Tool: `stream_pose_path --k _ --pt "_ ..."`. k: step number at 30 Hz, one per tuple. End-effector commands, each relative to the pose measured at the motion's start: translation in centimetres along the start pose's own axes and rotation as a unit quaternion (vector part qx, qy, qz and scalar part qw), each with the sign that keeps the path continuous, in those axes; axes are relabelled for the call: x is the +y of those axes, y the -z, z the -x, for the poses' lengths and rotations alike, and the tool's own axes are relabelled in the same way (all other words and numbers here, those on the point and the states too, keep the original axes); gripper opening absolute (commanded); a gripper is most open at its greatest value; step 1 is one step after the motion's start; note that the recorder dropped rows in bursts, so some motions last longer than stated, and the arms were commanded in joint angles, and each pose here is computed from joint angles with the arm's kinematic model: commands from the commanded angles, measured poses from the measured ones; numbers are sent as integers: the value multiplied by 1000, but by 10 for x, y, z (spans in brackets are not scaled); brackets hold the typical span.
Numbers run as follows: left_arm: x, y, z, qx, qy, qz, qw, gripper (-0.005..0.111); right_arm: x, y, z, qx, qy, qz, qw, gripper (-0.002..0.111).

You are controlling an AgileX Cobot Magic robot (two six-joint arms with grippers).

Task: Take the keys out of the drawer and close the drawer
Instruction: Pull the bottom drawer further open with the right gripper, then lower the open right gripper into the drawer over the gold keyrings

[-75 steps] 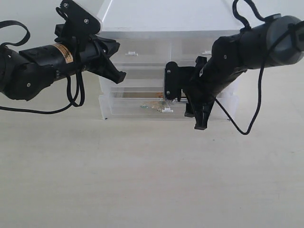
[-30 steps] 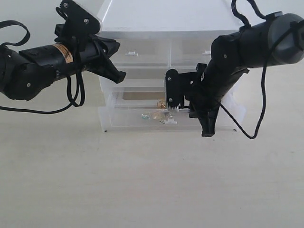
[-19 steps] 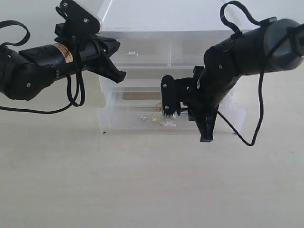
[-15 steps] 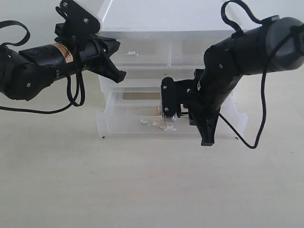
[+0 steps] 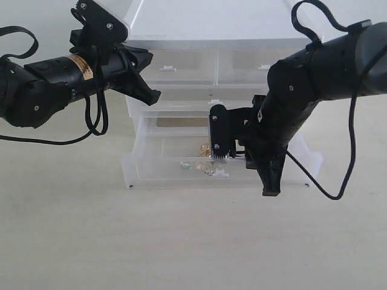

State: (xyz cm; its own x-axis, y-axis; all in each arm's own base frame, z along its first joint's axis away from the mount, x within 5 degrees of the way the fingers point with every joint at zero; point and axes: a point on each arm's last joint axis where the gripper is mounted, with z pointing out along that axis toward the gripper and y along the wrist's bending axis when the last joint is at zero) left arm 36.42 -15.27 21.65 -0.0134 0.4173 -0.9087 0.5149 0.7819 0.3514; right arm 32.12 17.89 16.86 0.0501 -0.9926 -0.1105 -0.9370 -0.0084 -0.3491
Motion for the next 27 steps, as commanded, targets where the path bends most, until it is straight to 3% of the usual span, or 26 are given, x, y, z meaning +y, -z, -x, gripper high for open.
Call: stream_pose_path --k 1,6,8,14,20,27 --pt "1 -1 2 -10 5 5 1000 4 6 9 -2 1 -23 7 1000 0" --pt "1 -1 2 -11 5 5 1000 4 8 10 1 -11 -52 16 998 1" --pt "1 -1 2 -11 5 5 1000 4 8 10 2 -16 -57 20 998 7" --pt "1 -1 2 -10 5 5 1000 4 8 10 4 -28 -77 22 996 55" --pt "1 -1 2 -10 5 5 1000 4 3 25 7 -55 -108 -2 993 47" --pt "1 -1 2 -10 2 5 1000 4 -6 62 14 -124 -163 -54 977 47"
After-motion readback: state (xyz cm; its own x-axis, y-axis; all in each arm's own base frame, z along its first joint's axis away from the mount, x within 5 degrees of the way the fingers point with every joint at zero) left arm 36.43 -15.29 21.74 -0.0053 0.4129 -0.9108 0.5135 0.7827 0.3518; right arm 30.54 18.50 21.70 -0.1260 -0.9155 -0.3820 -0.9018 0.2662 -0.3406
